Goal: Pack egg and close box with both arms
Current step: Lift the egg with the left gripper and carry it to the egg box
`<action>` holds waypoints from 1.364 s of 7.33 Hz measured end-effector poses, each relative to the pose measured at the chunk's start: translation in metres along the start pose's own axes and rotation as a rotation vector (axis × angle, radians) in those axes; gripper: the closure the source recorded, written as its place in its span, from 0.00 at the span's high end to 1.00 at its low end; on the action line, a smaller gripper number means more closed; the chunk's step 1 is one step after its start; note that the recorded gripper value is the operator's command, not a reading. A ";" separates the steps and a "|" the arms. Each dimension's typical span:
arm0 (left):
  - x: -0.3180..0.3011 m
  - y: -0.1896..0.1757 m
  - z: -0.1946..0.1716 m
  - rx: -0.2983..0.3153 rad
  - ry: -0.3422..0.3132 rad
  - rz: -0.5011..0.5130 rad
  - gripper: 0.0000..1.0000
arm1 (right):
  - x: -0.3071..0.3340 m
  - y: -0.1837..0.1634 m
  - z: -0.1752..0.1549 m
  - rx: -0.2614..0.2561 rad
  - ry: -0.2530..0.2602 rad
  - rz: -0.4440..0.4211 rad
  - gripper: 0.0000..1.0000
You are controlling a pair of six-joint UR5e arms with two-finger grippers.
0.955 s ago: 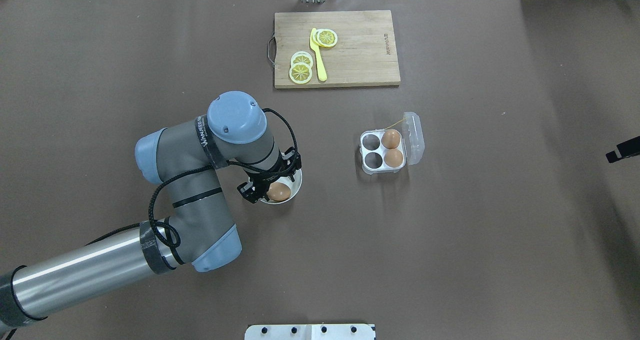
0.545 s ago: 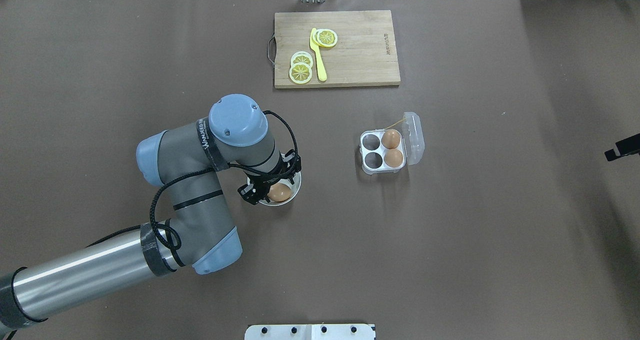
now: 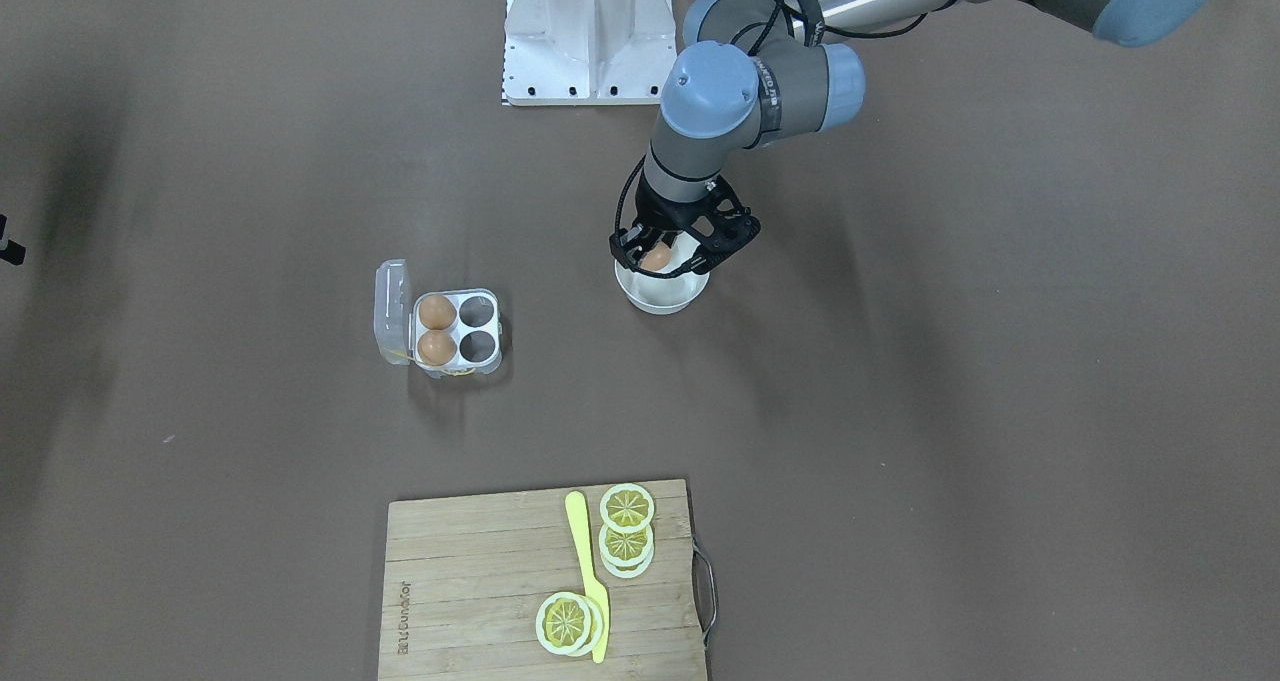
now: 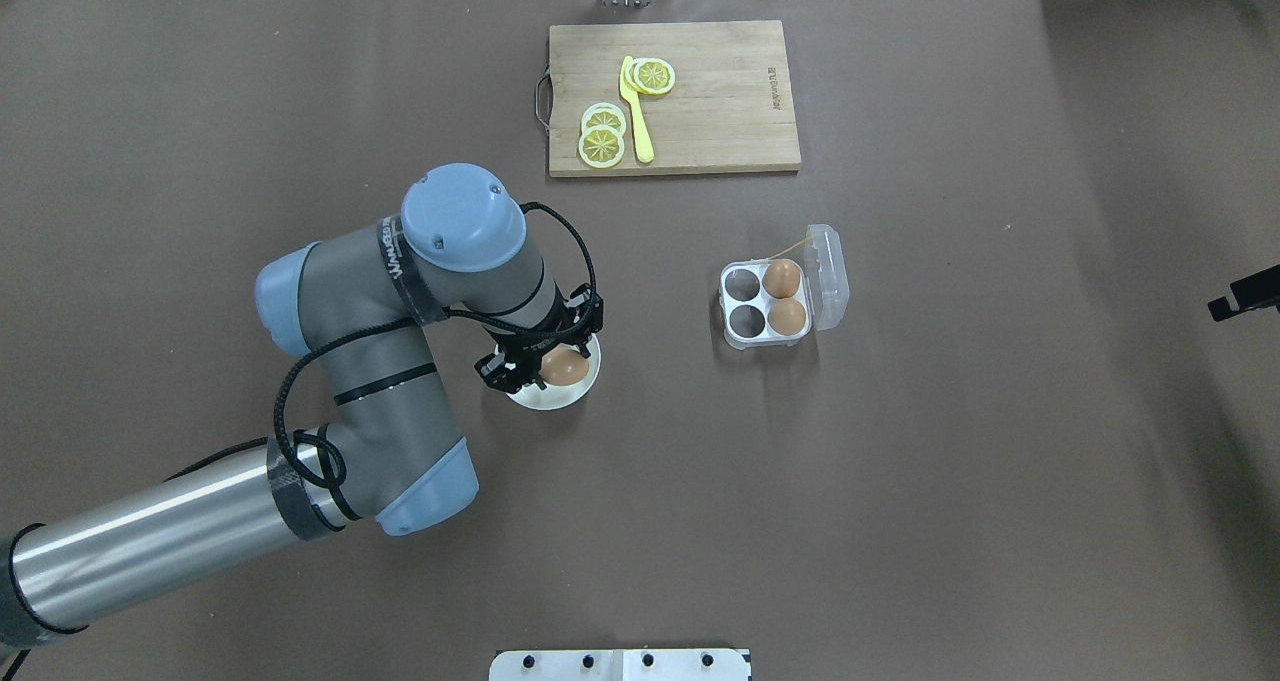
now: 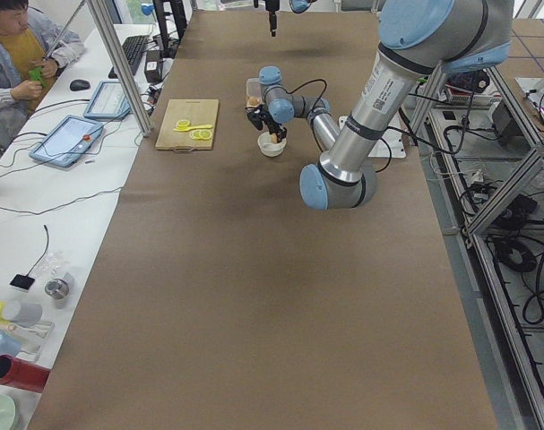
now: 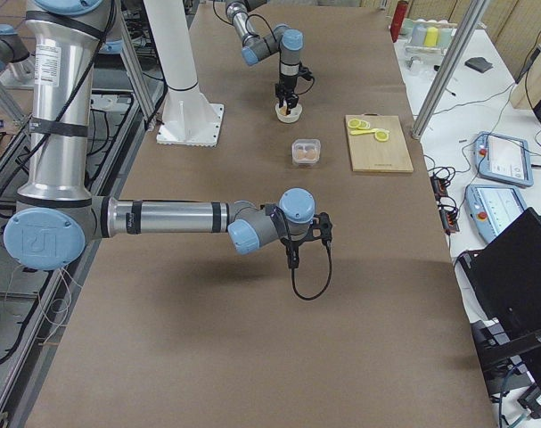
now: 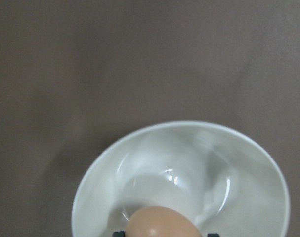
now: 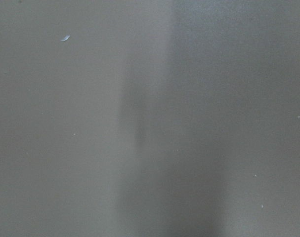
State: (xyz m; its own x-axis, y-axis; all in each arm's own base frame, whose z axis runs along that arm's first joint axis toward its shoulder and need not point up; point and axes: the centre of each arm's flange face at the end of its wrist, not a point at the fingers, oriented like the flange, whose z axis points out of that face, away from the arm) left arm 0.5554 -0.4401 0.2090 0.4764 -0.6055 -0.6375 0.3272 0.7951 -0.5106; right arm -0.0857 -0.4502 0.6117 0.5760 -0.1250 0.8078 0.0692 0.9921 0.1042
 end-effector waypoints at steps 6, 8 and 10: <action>0.091 0.018 -0.069 0.022 0.171 0.270 0.00 | 0.000 0.000 0.000 0.002 0.001 -0.003 1.00; 0.107 0.020 -0.077 0.162 0.234 0.556 0.00 | -0.001 0.000 0.000 0.002 0.000 -0.004 1.00; 0.107 0.030 -0.049 0.367 0.384 0.815 0.00 | -0.002 0.000 -0.001 0.003 0.000 -0.005 1.00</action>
State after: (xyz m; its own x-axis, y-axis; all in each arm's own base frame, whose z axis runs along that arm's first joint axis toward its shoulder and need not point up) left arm 0.5758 -0.4831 0.0970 0.3920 0.2173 -0.8939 0.2801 0.8974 0.3409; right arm -0.0858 -0.4502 0.6095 0.5753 -0.1304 0.8075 0.0697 0.9914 0.1105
